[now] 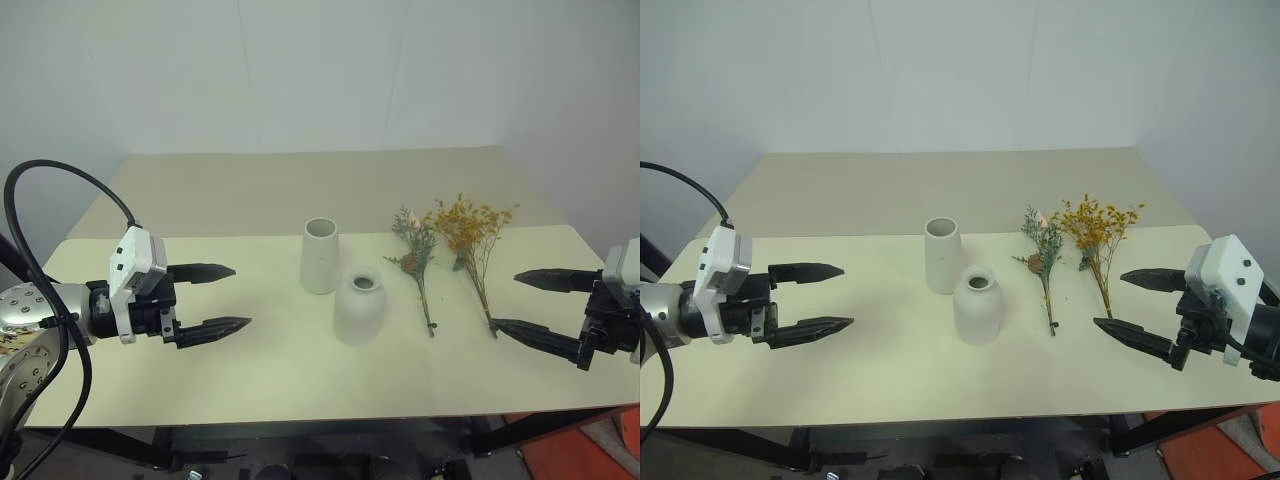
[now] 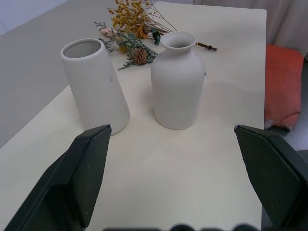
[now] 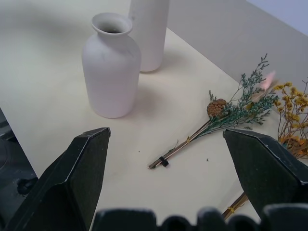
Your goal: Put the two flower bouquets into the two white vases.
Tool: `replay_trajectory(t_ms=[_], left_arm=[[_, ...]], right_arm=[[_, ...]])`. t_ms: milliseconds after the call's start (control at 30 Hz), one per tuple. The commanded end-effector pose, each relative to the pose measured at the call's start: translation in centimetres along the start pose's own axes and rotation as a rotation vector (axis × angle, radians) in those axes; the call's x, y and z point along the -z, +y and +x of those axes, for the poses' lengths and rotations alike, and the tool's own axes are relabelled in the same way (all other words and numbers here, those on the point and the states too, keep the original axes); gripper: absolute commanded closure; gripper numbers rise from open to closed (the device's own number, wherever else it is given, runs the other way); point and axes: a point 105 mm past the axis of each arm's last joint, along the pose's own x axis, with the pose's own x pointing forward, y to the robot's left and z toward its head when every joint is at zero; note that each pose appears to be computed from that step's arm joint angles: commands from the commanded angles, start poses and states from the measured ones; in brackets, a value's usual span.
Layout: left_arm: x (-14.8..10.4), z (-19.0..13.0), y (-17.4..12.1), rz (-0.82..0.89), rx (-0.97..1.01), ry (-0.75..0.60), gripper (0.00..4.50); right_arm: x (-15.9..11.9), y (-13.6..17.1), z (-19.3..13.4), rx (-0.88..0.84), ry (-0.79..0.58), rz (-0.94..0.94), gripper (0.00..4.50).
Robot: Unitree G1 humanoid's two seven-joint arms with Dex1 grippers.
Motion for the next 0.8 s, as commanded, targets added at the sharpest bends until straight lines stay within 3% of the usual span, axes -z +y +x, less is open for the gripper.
replay_trajectory(t_ms=[33, 433, 667, 800], left_arm=[[-1.0, -0.4, 0.0, 0.058, -0.011, -0.009, 0.0], [-1.1, -0.1, 0.2, 0.073, -0.005, 0.003, 0.0], [-2.4, 0.8, 1.7, 0.125, 0.021, -0.002, 0.0], [-3.1, 2.2, 2.6, 0.15, 0.035, -0.018, 0.0]], right_arm=[[-0.9, -0.4, -0.4, 0.032, -0.021, -0.038, 0.03], [-1.1, -0.7, -0.3, 0.038, -0.011, -0.049, 0.03], [-1.3, -1.6, 0.0, 0.046, 0.007, -0.076, 0.03], [-0.6, -3.1, 1.4, 0.134, 0.061, -0.032, 0.03]])
